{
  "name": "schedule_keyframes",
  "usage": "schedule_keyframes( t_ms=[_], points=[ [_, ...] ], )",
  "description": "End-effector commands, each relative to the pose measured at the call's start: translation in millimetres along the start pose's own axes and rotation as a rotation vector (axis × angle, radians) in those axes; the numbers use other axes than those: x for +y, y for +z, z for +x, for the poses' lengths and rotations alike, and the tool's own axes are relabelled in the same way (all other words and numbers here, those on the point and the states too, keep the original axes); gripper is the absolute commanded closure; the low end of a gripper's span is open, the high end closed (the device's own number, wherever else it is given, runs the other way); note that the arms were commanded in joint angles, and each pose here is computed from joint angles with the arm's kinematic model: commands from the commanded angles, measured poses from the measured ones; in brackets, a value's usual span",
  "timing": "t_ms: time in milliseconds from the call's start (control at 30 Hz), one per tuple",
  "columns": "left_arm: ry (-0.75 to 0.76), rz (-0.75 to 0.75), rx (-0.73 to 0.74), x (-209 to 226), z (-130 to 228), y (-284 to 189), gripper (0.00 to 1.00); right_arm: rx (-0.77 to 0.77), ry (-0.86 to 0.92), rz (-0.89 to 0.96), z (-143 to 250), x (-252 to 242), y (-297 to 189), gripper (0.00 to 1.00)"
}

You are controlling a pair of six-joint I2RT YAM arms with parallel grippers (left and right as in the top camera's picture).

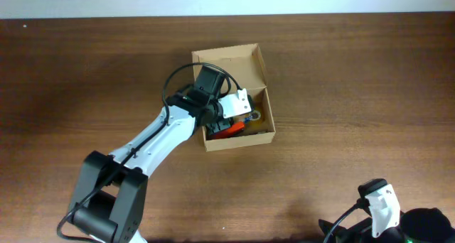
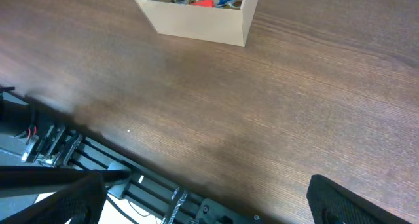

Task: Pack container
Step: 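Carry the marker into the box and open the left gripper, then withdraw the left gripper to the box's left side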

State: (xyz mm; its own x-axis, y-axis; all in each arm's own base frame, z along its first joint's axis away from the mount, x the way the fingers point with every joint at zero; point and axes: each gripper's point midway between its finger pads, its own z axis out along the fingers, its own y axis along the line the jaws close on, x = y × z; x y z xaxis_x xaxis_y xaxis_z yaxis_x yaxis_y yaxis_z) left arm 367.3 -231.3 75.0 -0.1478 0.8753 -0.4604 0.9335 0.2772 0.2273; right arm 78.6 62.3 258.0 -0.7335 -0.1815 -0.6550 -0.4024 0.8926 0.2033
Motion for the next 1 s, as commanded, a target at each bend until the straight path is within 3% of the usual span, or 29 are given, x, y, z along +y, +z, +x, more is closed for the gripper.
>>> schedule_keyframes(
  t_ms=[0, 33, 67, 300, 500, 667, 833, 967],
  points=[
    [0.021, 0.032, -0.029, -5, -5, 0, 0.75, 0.002, -0.011, -0.008, 1, 1, 0, 0.01],
    [0.018, 0.031, -0.029, -5, -5, 0, 0.61, 0.002, -0.011, -0.008, 1, 1, 0, 0.01],
    [0.018, 0.028, -0.029, -4, -5, 0, 0.54, 0.002, -0.011, -0.008, 1, 1, 0, 0.01],
    [-0.054, 0.019, -0.036, -2, -8, -2, 0.42, 0.002, -0.011, -0.008, 1, 1, 0, 0.01],
    [-0.239, -0.04, -0.114, 16, -34, -33, 0.41, 0.002, -0.011, -0.008, 1, 1, 0, 0.01],
    [-0.272, -0.163, -0.22, 38, -61, -91, 0.38, 0.002, -0.011, -0.008, 1, 1, 0, 0.01],
    [-0.471, -0.453, -0.228, 80, -41, -163, 0.37, 0.002, -0.011, -0.008, 1, 1, 0, 0.01],
    [-0.53, -0.549, -0.255, 93, -25, -205, 0.35, 0.002, -0.011, -0.008, 1, 1, 0, 0.01]
  ],
)
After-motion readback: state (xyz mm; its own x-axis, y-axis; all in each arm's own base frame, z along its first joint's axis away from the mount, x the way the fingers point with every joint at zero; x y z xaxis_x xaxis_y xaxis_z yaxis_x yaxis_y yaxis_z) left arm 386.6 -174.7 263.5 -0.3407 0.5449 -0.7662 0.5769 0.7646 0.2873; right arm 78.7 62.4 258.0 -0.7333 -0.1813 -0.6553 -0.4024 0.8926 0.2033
